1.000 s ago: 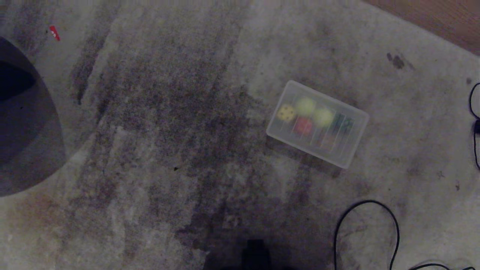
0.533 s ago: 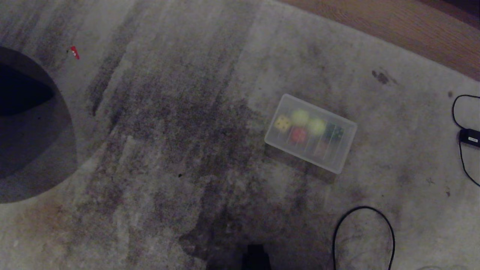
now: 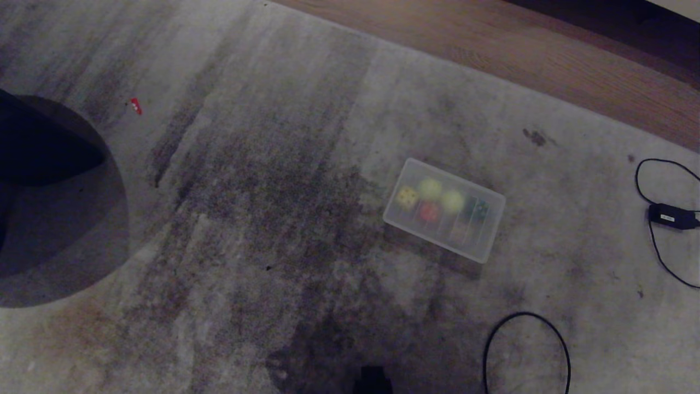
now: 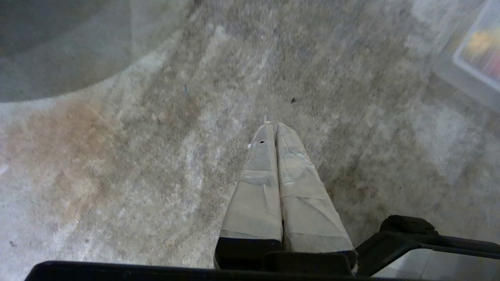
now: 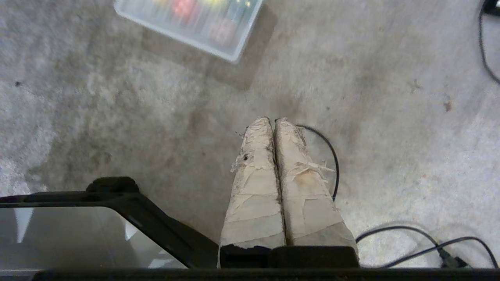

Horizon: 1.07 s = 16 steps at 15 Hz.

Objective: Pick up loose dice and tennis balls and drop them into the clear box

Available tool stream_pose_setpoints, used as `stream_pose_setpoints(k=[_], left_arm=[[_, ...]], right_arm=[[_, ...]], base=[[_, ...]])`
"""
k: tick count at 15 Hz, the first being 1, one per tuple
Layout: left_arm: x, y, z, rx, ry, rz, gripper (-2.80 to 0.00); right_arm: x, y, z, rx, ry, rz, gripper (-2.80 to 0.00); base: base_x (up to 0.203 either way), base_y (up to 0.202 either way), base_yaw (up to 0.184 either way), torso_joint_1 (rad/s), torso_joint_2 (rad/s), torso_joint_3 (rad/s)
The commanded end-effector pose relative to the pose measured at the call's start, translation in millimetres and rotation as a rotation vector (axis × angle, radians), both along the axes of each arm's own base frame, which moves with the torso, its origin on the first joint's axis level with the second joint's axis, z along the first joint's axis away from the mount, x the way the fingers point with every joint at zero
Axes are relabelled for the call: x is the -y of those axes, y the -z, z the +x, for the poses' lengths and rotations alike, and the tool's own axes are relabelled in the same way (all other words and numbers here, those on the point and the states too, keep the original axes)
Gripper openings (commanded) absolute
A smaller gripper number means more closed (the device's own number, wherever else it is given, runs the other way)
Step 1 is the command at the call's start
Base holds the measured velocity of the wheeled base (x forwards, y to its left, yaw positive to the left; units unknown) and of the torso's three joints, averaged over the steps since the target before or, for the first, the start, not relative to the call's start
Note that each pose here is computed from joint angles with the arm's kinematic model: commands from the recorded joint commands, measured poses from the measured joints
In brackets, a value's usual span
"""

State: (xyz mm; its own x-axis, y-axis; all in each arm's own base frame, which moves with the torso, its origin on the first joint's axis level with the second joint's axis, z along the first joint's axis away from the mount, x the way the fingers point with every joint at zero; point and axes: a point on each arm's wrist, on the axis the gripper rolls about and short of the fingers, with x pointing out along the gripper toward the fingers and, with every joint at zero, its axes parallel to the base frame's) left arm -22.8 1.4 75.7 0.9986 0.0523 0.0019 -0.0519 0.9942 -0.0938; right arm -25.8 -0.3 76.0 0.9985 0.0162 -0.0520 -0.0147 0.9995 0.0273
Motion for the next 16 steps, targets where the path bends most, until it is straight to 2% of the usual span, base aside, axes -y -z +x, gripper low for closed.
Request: stream_pose_setpoints(k=[1, 16], left_arm=[[0.0, 0.3, 0.2, -0.002, -0.001, 0.002, -2.8], [0.0, 0.4, 0.2, -0.002, -0.001, 0.003, -2.8]], right_arm=[[0.0, -0.3, 0.2, -0.002, -0.001, 0.0, -2.8], [0.0, -0.1, 0.2, -0.003, 0.001, 0.0, -2.8]], base=[[0.0, 0.0, 0.0, 0.002, 0.0, 0.194], [0.0, 0.0, 0.0, 0.002, 0.0, 0.201]])
